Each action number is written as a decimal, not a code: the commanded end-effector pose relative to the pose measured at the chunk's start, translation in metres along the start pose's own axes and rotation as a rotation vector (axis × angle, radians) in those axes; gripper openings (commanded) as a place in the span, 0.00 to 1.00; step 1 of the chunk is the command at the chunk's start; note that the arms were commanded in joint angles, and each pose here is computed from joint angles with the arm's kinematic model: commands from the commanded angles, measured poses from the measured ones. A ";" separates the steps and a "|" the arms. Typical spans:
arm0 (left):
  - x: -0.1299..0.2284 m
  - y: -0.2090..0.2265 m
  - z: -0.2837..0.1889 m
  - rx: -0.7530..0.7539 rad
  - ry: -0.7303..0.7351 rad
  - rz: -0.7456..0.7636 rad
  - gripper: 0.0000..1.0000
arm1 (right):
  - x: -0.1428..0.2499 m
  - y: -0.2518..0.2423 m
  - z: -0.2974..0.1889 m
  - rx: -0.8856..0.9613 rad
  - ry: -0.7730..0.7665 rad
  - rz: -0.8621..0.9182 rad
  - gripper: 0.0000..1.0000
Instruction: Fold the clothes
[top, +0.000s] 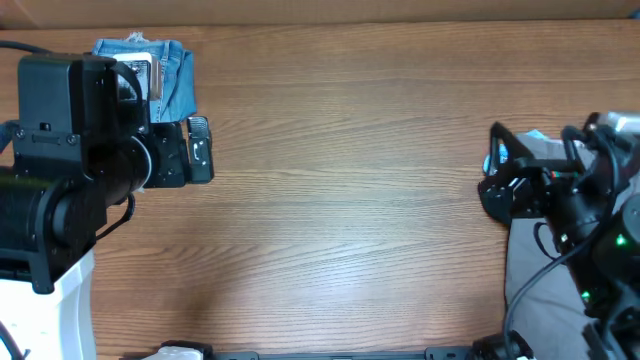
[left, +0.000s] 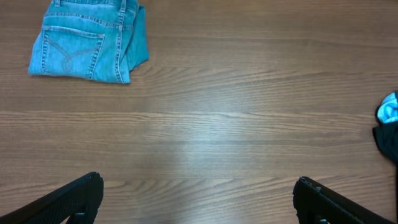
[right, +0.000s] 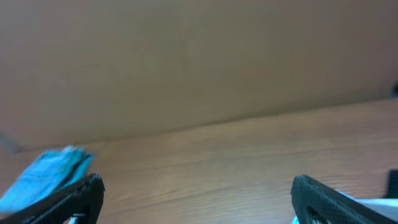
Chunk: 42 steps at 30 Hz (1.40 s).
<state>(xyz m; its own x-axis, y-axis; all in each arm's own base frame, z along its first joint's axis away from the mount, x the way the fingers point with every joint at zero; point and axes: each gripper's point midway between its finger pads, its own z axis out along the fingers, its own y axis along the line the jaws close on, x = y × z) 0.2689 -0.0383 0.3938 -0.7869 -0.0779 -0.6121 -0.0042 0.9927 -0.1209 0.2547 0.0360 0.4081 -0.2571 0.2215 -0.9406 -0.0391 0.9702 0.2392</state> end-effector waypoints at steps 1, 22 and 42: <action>0.000 -0.003 0.003 0.009 0.010 -0.011 1.00 | 0.039 -0.023 0.012 0.041 0.011 -0.008 1.00; 0.000 -0.003 0.005 0.008 0.014 -0.011 1.00 | 0.153 -0.066 0.006 -0.008 -0.282 0.012 1.00; 0.000 -0.003 0.005 0.008 0.014 -0.011 1.00 | 0.215 -0.084 0.045 -0.033 -0.238 0.011 1.00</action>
<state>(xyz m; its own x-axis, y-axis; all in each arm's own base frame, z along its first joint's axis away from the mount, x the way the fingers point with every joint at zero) 0.2711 -0.0391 0.3908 -0.7941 -0.0769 -0.6028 -0.0037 0.9926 -0.1217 0.2458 0.0060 0.1745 -0.0352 0.2544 -0.9665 -0.0618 0.9647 0.2561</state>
